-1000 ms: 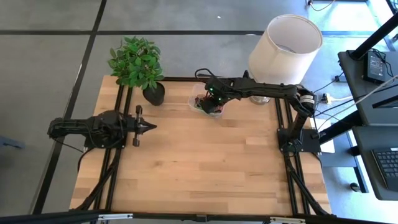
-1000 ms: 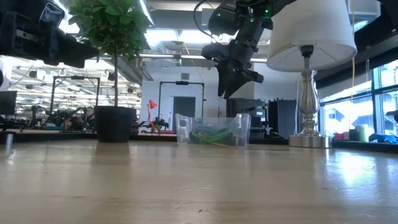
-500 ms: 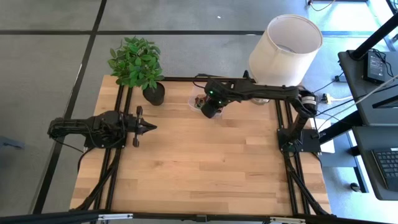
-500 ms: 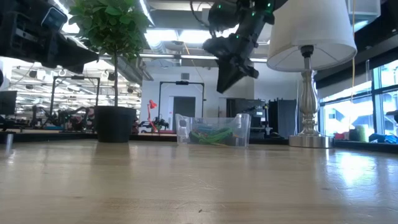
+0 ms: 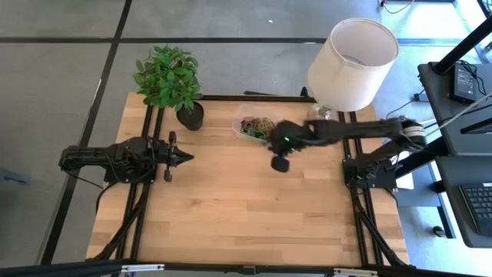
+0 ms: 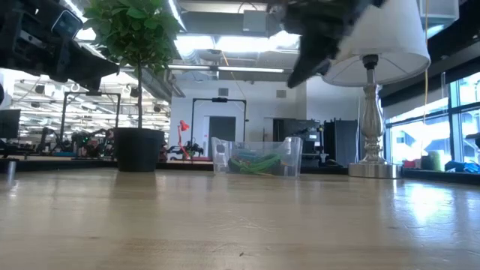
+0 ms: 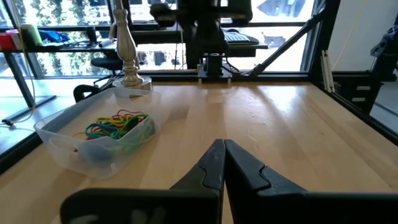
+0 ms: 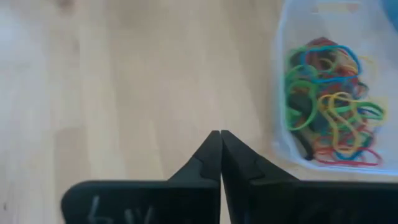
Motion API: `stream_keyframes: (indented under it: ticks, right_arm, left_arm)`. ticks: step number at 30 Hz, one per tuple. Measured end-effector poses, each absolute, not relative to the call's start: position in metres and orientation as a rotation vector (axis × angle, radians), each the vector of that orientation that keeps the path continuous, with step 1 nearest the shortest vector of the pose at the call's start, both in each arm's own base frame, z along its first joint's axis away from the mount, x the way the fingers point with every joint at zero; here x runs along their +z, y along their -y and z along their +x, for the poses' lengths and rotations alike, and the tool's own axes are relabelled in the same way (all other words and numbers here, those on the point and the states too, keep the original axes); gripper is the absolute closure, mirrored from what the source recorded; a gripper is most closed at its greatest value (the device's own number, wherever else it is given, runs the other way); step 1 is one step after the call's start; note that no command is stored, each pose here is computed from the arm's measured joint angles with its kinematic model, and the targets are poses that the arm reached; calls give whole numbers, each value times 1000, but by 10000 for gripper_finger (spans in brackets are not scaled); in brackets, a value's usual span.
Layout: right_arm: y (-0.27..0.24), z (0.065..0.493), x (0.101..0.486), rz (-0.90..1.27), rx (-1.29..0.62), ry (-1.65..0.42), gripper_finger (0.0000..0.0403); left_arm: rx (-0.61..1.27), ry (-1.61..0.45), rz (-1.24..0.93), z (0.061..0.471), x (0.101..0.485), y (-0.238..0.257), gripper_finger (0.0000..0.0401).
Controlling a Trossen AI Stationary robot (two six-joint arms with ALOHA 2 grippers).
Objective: Pick and place rubber bands into bin
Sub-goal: Return to Home Position
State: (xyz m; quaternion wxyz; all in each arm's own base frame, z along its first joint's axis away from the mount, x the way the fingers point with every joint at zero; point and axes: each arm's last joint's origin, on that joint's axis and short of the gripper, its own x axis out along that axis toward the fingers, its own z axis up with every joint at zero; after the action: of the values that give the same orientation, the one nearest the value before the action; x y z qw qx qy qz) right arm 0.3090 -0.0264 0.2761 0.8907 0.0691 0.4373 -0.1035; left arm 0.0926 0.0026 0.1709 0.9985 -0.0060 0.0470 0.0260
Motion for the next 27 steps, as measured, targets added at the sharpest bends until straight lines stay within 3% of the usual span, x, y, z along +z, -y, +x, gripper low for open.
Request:
stream_keyframes:
  ticks: [15,27]
  right_arm:
    - [0,176,215,153,-26,-491,401]
    - [-3,114,197,237,88,-146,402]
  left_arm:
    - [52,-93,-12,93,171,-3,398]
    - [52,-93,-12,93,171,-3,398]
